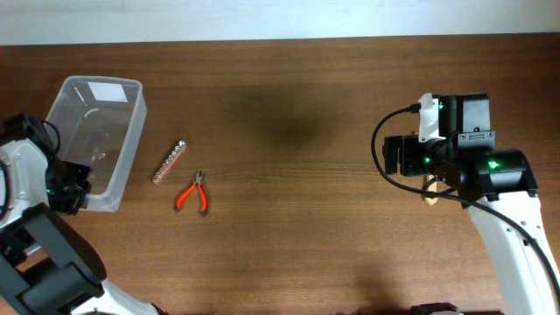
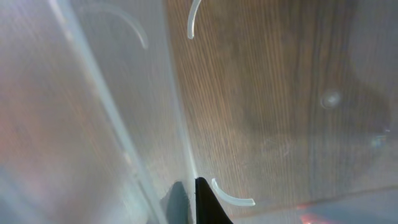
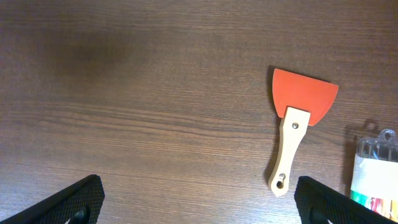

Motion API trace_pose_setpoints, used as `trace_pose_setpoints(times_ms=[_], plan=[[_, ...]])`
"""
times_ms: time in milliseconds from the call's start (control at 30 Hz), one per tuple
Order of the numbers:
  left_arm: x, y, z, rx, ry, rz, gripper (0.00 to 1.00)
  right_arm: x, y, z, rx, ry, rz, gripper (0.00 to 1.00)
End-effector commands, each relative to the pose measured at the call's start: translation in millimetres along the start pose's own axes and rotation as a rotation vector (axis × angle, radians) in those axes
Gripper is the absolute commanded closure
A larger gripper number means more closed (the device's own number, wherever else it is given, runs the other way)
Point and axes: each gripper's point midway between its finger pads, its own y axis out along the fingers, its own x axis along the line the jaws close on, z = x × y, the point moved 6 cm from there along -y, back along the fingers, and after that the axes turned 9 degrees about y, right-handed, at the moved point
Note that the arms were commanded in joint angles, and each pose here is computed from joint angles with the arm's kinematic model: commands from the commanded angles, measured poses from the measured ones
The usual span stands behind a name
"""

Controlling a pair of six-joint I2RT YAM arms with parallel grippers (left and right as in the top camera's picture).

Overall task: Pack container
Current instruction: 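Drag the clear container with the left gripper to the table center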

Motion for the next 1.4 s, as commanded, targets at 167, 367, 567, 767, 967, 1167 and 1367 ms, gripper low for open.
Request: trace_pose_setpoints(times_ms=[167,367,567,767,967,1167,1367], plan=[[-24,-67,3,-0.209,0.232,0.133,0.98,-3,-8,-10,-0.045,-0.004,0.049,0.01],[-64,-118,26,-0.374,0.521,0.236,0.98,-13,-15,-16,-0.077,0.005,0.143,0.01],[-116,-145,91,-0.433,0.902,0.374,0.98,-40,-33,-19,-0.141,0.149,0.327,0.01],[-153,-143,167,-0.441,1.29,0.379,0.98,-76,-57,-16,-0.183,0.375,0.411,0.01],[-173,-117,221,-0.355,1.484,0.34,0.98,-97,-59,-4,-0.123,0.47,0.402,0.01],[-190,-64,238,-0.214,1.547,0.239,0.98,-99,-59,-5,-0.126,0.479,0.403,0.01],[-197,-14,240,-0.083,1.559,0.137,0.98,-99,-59,-4,-0.123,0.478,0.403,0.01]])
